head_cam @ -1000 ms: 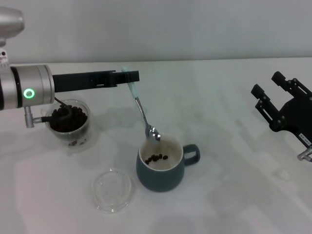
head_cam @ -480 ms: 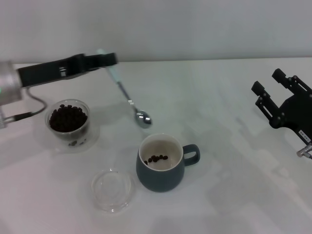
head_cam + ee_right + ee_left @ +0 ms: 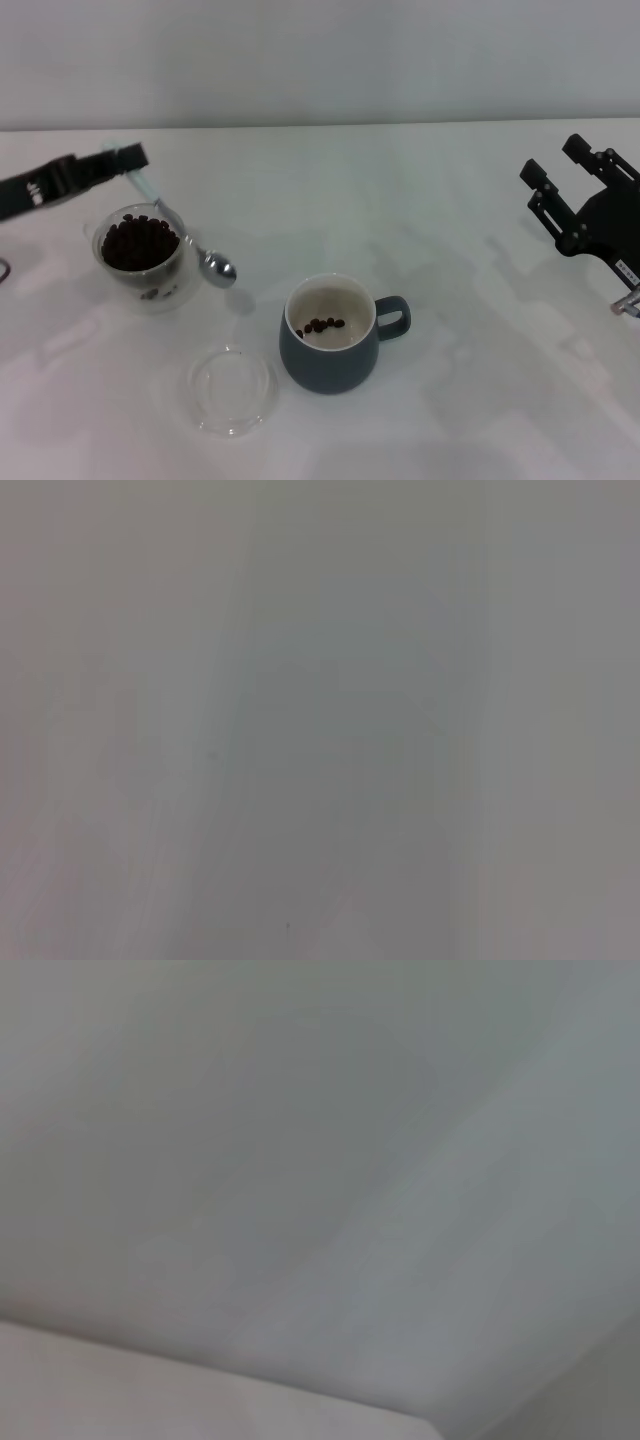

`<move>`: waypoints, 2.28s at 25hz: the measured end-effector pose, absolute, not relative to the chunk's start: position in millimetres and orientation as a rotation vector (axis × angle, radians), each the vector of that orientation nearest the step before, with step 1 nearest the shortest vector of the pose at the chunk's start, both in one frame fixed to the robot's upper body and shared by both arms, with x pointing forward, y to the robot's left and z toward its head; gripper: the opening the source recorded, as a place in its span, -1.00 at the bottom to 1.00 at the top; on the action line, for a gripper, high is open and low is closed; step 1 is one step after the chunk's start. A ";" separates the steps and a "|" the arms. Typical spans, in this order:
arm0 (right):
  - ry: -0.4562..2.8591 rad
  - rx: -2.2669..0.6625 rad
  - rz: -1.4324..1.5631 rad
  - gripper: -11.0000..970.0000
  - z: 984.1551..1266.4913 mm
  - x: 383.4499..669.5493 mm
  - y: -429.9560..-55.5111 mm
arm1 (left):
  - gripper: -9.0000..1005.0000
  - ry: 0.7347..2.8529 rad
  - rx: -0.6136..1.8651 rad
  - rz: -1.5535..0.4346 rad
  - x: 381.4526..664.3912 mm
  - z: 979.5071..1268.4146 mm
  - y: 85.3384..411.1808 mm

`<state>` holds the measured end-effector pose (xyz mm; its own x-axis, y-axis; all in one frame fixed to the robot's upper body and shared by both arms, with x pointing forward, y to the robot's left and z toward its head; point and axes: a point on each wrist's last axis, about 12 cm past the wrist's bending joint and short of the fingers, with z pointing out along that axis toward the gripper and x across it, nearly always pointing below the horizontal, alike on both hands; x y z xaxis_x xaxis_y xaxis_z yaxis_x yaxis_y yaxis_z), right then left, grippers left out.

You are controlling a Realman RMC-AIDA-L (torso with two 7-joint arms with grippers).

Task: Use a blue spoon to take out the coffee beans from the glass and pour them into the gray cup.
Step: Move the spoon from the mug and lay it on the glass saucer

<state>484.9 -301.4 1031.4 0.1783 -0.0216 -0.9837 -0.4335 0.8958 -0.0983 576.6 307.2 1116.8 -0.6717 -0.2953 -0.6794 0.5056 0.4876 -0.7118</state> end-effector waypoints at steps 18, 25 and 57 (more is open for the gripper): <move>1.357 -0.410 0.290 0.17 1033.0 486.5 -300.7 | -0.73 2.112 0.155 -1.261 547.1 1070.0 297.5; 1.356 -0.411 0.292 0.17 1032.8 485.2 -300.9 | -0.73 2.155 0.149 -1.241 539.6 1058.1 297.6; 1.358 -0.415 0.298 0.18 1032.1 483.8 -300.4 | -0.43 2.241 0.254 -1.185 545.4 1046.8 270.8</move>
<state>483.8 -300.4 1032.1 0.1919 -0.0317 -0.9809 -0.4398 0.8907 -0.1149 545.4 270.8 1046.8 -0.8106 -0.0995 -0.5771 0.4207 0.5865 -0.6921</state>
